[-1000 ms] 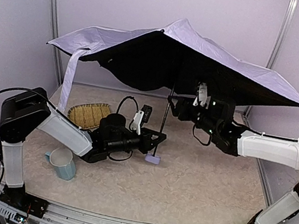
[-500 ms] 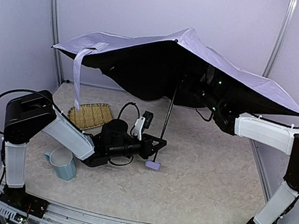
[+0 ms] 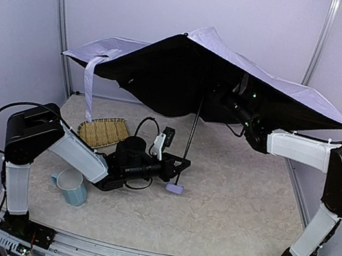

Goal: Put away the umbrella

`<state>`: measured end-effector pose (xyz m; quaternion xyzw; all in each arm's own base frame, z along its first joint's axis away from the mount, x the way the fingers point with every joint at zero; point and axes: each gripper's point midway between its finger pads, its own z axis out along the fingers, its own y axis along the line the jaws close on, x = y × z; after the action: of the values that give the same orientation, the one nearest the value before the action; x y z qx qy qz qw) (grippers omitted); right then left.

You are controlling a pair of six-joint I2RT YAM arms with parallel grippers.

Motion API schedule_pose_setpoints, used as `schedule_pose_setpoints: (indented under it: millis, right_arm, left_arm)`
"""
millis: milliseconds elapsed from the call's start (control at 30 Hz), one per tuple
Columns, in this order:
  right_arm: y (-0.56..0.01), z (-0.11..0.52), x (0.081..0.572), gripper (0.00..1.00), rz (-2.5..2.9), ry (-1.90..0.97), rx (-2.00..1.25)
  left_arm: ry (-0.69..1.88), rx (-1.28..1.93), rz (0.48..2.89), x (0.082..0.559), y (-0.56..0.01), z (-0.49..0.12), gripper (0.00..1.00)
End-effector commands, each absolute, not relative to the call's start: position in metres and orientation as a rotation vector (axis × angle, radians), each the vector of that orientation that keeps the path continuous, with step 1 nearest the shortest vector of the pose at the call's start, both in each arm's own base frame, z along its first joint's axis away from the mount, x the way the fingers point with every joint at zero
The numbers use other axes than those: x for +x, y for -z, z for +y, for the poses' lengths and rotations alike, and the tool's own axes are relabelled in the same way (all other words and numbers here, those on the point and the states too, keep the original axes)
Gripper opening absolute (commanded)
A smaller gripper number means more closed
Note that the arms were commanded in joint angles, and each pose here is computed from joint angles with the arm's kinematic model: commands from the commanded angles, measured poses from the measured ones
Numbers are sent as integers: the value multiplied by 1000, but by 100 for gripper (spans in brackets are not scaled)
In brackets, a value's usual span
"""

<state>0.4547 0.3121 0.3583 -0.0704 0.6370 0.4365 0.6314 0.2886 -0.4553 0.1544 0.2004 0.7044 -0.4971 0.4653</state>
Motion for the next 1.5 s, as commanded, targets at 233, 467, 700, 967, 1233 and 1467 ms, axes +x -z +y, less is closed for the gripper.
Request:
schedule_pose_setpoints:
  millis: [233,467,700,967,1233,1467]
  right_arm:
    - [-332,318,456,4,1533,-1022,-229]
    - [-255,351,403,5,1745,-1004,-447]
    - [-204,363,360,8,1845,-934,-546]
    - [-153,362,327,9,1974,-914,-581]
    - [-127,354,306,11,2045,-888,-567]
    - [-116,362,291,13,2075,-888,-599]
  left_arm:
    - [1224,539,1534,291,-203,-452,0]
    - [1207,533,1476,312,-232,-442,0]
    - [1216,546,1450,311,-239,-449,0]
    - [1194,537,1418,314,-250,-448,0]
    - [1170,546,1407,318,-253,-447,0]
    - [1172,546,1410,319,-252,-450,0]
